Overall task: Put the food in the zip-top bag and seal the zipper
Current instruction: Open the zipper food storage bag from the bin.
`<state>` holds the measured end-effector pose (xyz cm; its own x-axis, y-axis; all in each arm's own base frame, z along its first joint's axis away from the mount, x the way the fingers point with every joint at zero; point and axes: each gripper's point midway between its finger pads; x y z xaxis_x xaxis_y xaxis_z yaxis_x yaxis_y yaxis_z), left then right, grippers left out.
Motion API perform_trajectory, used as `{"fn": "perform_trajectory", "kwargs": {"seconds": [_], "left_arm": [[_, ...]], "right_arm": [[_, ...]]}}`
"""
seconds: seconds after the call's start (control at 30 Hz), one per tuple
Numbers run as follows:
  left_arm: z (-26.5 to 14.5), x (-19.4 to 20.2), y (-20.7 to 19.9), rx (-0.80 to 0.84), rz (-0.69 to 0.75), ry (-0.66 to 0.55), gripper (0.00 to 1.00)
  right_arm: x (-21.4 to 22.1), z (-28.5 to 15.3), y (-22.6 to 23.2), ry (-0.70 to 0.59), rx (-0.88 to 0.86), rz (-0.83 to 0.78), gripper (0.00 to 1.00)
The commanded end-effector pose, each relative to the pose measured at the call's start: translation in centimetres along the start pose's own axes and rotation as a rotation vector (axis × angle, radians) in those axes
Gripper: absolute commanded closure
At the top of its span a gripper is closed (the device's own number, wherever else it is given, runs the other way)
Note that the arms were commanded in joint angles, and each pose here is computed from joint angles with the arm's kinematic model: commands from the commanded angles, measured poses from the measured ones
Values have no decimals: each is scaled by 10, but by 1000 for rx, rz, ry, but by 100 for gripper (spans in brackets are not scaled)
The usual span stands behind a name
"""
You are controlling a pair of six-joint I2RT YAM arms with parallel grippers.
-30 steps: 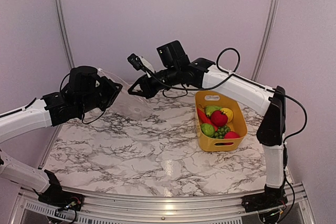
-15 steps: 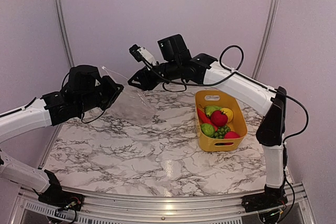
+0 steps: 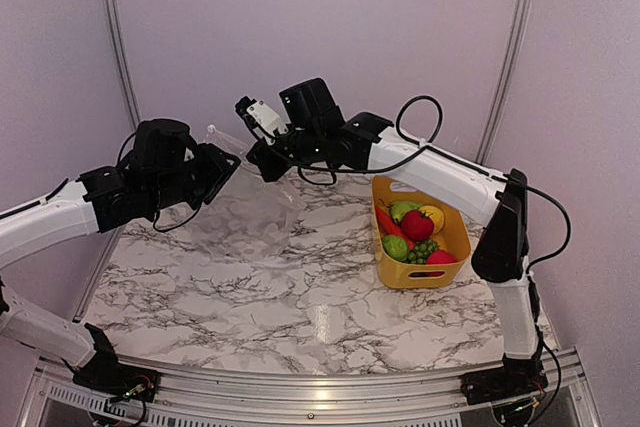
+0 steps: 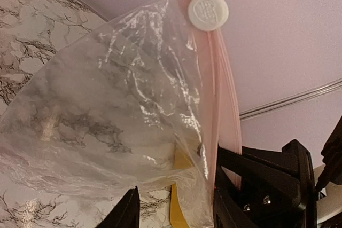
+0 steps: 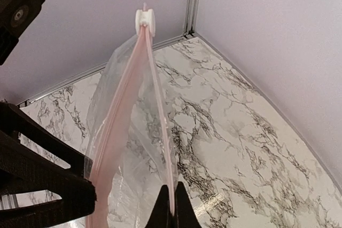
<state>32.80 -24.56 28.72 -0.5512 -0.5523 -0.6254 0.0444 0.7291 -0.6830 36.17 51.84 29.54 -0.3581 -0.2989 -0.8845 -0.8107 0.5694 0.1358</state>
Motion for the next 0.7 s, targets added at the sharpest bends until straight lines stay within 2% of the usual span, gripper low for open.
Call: {"fn": "perform_trajectory", "kwargs": {"seconds": [0.0,0.27,0.47,0.67], "left_arm": [[-2,1,19,-112,3,-1,50],[0,-13,-11,13,-2,-48,54],[-14,-32,-34,113,-4,-117,60],[-27,-49,-43,151,-20,-193,57]], "right_arm": [[-45,-21,-15,-129,131,-6,100],[-58,-28,8,-179,166,-70,100],[-65,-33,-1,-216,276,-92,100],[-62,-34,5,-208,259,-104,100]]}}
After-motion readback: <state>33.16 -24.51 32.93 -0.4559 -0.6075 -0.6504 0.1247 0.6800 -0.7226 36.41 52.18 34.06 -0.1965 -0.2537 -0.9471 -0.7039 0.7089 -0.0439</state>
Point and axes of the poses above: each gripper's point midway between its finger pads, its own z axis out along the fingers, its own y axis along the line the jaws close on, x = y × z, and after that the axes turned 10 degrees about z, right-handed
